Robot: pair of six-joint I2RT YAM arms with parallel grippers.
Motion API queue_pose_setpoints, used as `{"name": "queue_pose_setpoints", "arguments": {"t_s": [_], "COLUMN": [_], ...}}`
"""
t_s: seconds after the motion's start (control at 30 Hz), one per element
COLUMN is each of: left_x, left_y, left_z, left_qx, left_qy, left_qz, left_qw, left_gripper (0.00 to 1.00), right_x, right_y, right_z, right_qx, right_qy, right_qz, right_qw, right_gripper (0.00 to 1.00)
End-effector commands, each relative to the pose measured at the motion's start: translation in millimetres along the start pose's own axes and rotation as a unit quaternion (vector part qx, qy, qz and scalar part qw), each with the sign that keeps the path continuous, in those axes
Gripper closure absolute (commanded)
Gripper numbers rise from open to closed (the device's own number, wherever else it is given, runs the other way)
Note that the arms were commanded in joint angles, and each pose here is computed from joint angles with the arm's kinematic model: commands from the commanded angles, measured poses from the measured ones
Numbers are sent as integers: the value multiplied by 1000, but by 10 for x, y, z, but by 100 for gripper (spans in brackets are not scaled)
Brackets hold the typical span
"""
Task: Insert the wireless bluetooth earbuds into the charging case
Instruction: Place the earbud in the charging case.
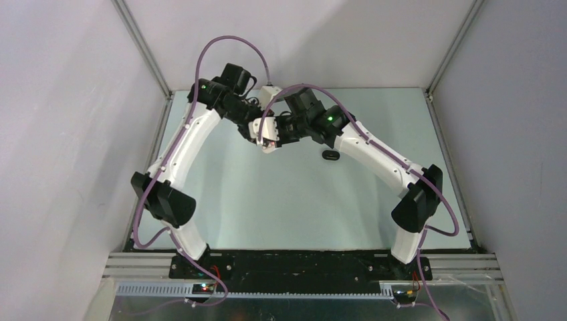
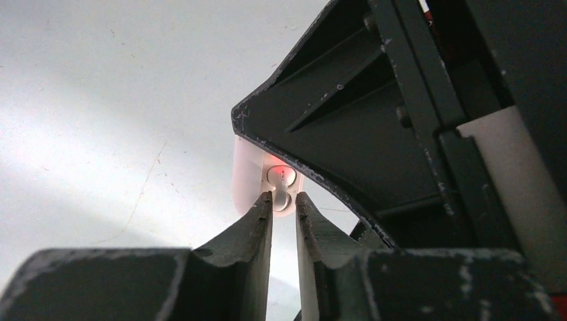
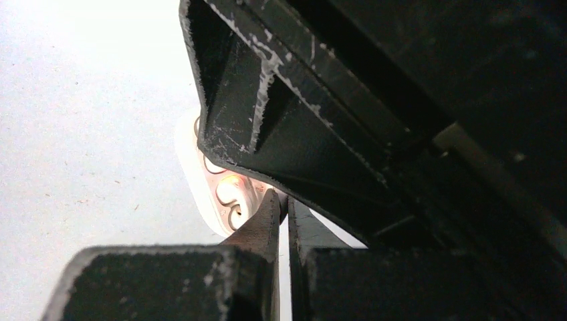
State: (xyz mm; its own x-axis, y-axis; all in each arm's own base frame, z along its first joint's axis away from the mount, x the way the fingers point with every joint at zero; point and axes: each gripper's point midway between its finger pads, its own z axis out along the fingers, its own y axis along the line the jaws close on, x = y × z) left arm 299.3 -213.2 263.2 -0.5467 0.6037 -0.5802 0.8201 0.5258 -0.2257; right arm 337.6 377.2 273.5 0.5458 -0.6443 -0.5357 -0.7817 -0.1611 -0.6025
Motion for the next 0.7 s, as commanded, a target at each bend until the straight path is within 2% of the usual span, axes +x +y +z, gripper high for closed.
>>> {"name": "queue_pose_setpoints", "arguments": {"t_s": [0.0,0.13,0.27,0.4,0.53,0.67], "left_x": [-84,-191,-404,-373,-161,26], "left_y": [-1,50,129,198,372,543], "left_z": [-14,-196,-594,-804,-753,-668], "left_qx": [18,3,-30,-35,-45,-48], "left_qy": [-21,-49,-108,-134,-116,-100], "left_qz": [4,5,8,-9,-52,-85], "left_qw": [1000,999,994,990,991,990], "left_gripper": [74,68,61,54,50,49], "right_x": [-182,-157,-70,155,551,995], "right_y": [-190,-167,-142,-52,294,749], "right_z": [-87,-85,-84,-72,23,151], "right_qx": [29,26,25,17,-22,-67], "right_qy": [-24,-19,-7,17,47,79], "right_qz": [-2,1,8,29,97,205], "right_qw": [999,999,1000,999,994,973], "right_gripper": [100,100,100,100,100,100]}}
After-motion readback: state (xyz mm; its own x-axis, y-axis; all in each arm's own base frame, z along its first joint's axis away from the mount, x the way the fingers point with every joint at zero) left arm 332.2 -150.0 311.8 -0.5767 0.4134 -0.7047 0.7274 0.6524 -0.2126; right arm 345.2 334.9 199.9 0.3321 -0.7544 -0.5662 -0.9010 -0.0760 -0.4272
